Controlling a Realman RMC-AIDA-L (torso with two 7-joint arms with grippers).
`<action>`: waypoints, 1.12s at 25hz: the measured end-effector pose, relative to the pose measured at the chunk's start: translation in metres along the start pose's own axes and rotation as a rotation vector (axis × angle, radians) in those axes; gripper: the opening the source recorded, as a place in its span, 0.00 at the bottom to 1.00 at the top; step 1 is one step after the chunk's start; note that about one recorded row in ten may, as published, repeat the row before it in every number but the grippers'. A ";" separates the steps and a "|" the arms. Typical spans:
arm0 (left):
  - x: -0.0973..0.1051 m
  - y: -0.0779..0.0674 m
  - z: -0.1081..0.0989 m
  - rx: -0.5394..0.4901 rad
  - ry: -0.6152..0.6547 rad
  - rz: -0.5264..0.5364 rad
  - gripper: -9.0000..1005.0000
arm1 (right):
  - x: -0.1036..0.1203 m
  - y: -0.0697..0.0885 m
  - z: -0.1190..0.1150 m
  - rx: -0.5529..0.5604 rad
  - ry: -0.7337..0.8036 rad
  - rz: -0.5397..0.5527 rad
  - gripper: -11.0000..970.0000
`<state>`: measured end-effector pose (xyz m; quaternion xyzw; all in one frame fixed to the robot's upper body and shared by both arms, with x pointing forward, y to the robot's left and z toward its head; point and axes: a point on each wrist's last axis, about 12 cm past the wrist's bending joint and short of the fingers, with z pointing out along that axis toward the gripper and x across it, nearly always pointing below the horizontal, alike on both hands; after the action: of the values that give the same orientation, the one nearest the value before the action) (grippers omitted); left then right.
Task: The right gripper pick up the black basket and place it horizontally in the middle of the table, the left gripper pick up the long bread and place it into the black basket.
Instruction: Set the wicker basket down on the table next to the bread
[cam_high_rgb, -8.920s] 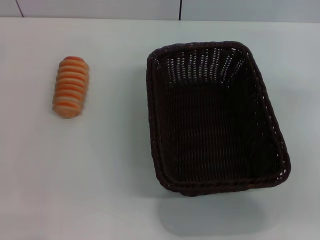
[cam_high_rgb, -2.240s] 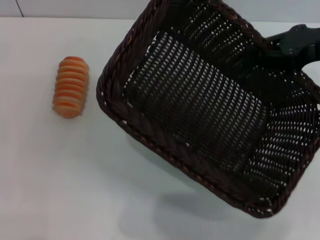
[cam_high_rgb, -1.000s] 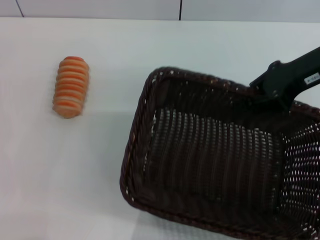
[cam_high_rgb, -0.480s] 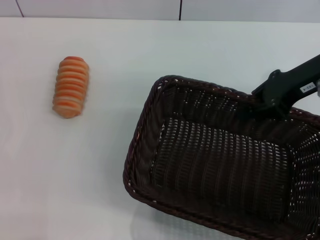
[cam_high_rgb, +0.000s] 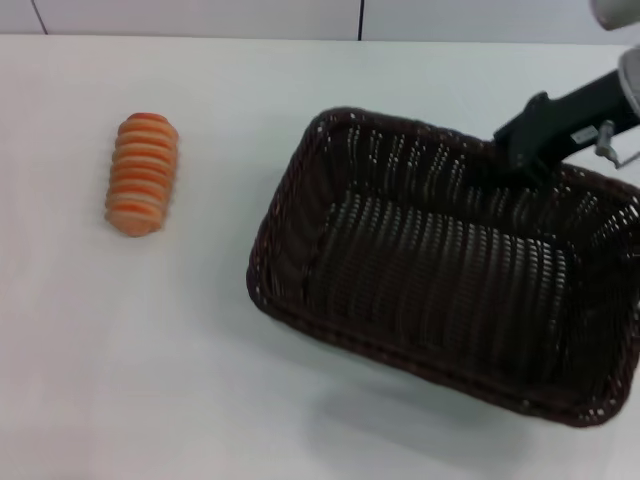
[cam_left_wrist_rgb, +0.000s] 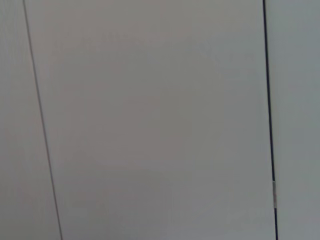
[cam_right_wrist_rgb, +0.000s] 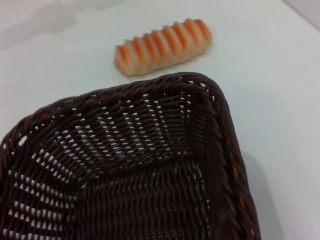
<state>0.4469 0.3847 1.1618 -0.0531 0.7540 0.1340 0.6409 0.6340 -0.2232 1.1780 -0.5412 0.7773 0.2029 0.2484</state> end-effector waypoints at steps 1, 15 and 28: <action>0.000 0.000 0.000 0.001 -0.001 0.000 0.81 | -0.004 -0.002 0.004 0.024 -0.001 -0.014 0.17; -0.004 -0.023 0.024 0.081 -0.008 0.017 0.81 | -0.022 0.000 0.030 0.070 -0.098 -0.108 0.17; -0.007 -0.030 0.030 0.104 -0.014 0.021 0.81 | -0.026 0.008 0.040 0.029 -0.125 -0.127 0.17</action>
<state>0.4845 0.3636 1.1598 -0.0110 0.7561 0.1018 0.6464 0.6403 -0.1777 1.1625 -0.5720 0.7273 0.2090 0.3165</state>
